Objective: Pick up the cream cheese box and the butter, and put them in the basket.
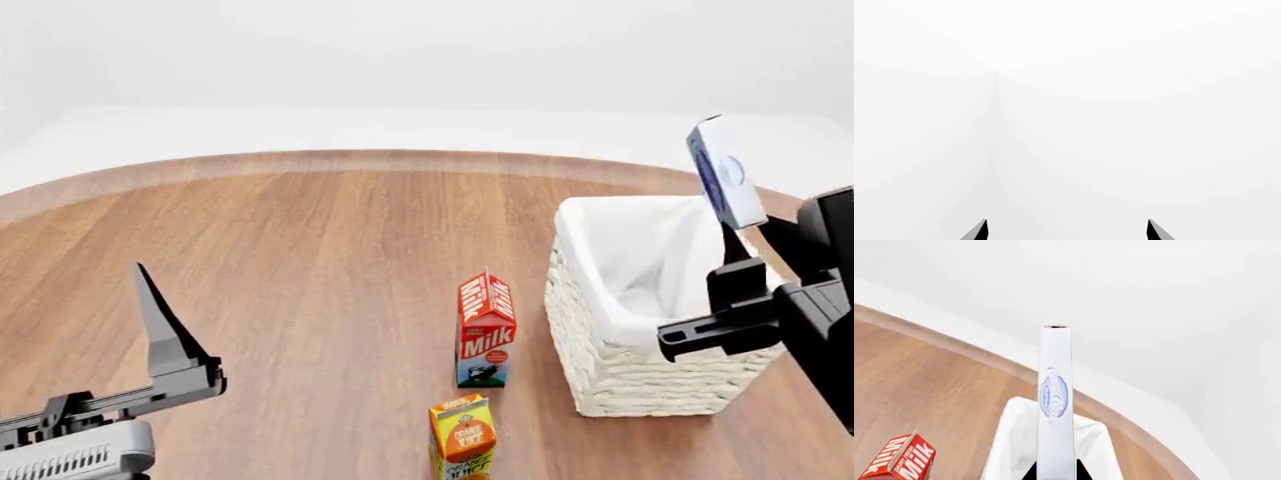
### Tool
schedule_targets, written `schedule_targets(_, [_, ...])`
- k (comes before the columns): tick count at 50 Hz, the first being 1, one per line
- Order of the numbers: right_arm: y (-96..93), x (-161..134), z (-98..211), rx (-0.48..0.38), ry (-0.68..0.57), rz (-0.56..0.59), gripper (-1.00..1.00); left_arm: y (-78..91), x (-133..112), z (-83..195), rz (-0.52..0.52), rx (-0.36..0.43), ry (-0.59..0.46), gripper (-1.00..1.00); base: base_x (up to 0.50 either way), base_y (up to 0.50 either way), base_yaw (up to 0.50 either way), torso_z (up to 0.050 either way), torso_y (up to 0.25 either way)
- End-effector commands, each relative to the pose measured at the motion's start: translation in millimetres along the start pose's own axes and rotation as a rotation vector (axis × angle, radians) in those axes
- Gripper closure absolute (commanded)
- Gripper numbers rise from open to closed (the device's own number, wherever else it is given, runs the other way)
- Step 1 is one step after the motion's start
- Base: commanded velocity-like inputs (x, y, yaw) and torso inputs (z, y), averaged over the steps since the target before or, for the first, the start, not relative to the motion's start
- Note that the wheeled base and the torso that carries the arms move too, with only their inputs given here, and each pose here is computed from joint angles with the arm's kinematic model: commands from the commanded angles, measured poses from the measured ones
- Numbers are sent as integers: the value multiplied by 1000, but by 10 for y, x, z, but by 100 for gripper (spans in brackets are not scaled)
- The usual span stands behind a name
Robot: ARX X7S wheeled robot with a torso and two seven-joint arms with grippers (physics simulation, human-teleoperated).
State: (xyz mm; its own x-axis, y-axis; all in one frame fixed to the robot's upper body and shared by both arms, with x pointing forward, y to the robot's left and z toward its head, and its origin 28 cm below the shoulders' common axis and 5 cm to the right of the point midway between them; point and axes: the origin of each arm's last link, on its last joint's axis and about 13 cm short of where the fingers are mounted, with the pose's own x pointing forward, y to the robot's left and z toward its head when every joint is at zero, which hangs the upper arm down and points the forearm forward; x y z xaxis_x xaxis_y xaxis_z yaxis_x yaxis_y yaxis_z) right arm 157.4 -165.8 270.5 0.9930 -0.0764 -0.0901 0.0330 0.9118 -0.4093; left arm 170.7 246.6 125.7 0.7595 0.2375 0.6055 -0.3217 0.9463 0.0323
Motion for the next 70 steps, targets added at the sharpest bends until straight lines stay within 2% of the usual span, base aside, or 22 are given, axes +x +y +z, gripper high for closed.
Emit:
schedule_targets(1, [-170, 95, 93, 18, 9, -55, 100, -1, -3, -5, -1, 0, 1, -100, 0, 0, 0, 0, 0])
schedule_targets(6, [-237, 187, 95, 22, 39, -58, 100, -5, -3, -10, -3, 0, 3, -100, 0, 0, 0, 0, 0])
schedule_targets(10, [-252, 228, 91, 43, 72, -18, 100, -7, -3, -9, -5, 1, 3, -100, 0, 0, 0, 0, 0])
schedule_targets(19, [-354, 410, 192, 29, 107, -24, 100, -8, -2, -3, -5, 0, 4, -100, 0, 0, 0, 0, 1])
schedule_targets(25, [-357, 559, 187, 30, 165, 47, 100, -11, -3, -4, -5, -1, 6, -100, 0, 0, 0, 0, 0])
schedule_targets(31, [-378, 677, 179, 82, 223, 76, 100, -16, 1, -8, -4, -1, 9, -100, 0, 0, 0, 0, 0])
schedule_targets(32, [-377, 689, 184, 121, 236, 102, 100, -17, 1, -8, -4, -2, 9, -100, 0, 0, 0, 0, 0])
schedule_targets(36, [-356, 721, 164, 176, 265, 133, 100, -19, 2, -8, -5, -2, 10, -100, 0, 0, 0, 0, 3])
schedule_targets(53, [-352, 943, 45, 274, 361, 134, 100, -18, 1, -14, -4, -1, 14, -100, 0, 0, 0, 0, 1])
schedule_targets(70, [-299, 1148, -124, 260, 441, 118, 100, -20, -4, -22, -5, 0, 15, -100, 0, 0, 0, 0, 1])
